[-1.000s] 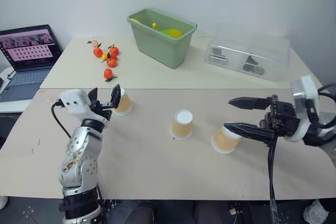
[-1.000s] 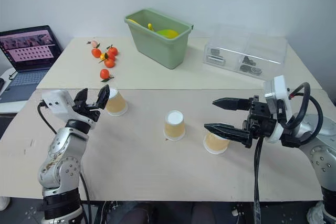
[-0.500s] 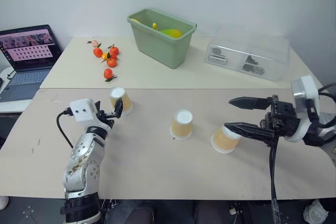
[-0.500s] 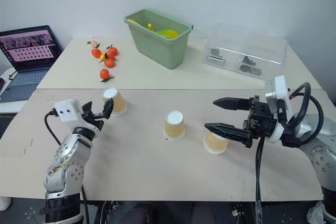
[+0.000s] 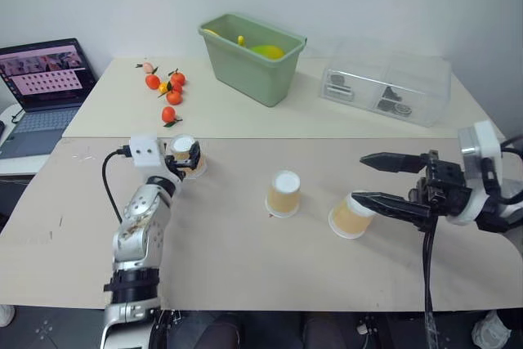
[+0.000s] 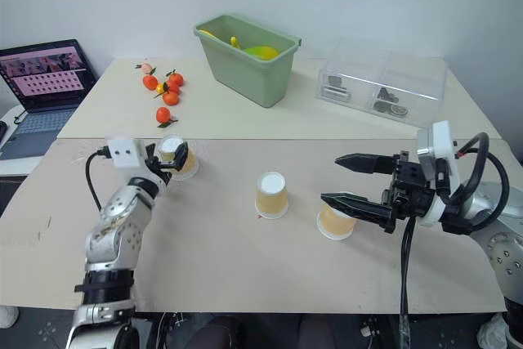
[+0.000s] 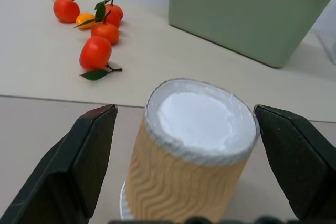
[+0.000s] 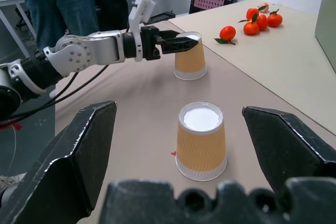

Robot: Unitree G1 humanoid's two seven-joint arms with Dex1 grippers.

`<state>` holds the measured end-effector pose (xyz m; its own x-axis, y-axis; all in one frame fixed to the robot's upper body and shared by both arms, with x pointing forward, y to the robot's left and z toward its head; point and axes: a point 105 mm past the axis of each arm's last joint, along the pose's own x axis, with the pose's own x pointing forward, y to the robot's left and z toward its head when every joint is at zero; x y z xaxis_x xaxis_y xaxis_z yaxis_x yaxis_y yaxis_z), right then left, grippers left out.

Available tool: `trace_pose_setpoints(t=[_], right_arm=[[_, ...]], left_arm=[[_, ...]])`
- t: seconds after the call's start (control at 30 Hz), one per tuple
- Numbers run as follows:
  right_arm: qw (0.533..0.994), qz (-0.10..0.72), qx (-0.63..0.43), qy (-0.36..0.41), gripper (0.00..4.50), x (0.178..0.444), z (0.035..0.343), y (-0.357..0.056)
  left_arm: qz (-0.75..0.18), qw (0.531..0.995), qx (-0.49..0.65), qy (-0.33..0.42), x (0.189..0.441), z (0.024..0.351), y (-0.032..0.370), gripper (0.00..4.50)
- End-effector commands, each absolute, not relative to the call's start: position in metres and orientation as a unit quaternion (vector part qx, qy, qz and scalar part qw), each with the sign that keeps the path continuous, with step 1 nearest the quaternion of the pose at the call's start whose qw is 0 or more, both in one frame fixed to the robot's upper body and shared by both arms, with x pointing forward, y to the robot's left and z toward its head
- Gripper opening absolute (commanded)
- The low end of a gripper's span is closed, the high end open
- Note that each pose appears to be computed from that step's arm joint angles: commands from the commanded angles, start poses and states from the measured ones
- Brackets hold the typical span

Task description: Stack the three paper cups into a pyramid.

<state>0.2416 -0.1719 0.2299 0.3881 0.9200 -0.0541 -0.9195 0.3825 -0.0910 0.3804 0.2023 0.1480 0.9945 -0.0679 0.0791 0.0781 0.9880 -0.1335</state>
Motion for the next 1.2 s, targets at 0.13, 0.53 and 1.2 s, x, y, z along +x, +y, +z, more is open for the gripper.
trace_pose_setpoints(t=[0.13, 0.53, 1.2], right_arm=[[0.832, 0.55, -0.07, -0.025, 4.5, 0.238, 0.24, -0.173], [0.835, 0.545, -0.072, -0.024, 4.5, 0.238, 0.24, -0.176], [0.829, 0.553, -0.076, -0.022, 4.5, 0.243, 0.239, -0.176]], left_arm=[[-0.052, 0.995, -0.05, -0.065, 0.394, 0.164, 0.198, 4.46], [-0.064, 0.994, -0.063, -0.057, 0.395, 0.162, 0.198, 2.52], [-0.5, 0.864, 0.054, -0.022, 0.306, 0.165, 0.131, 2.52]])
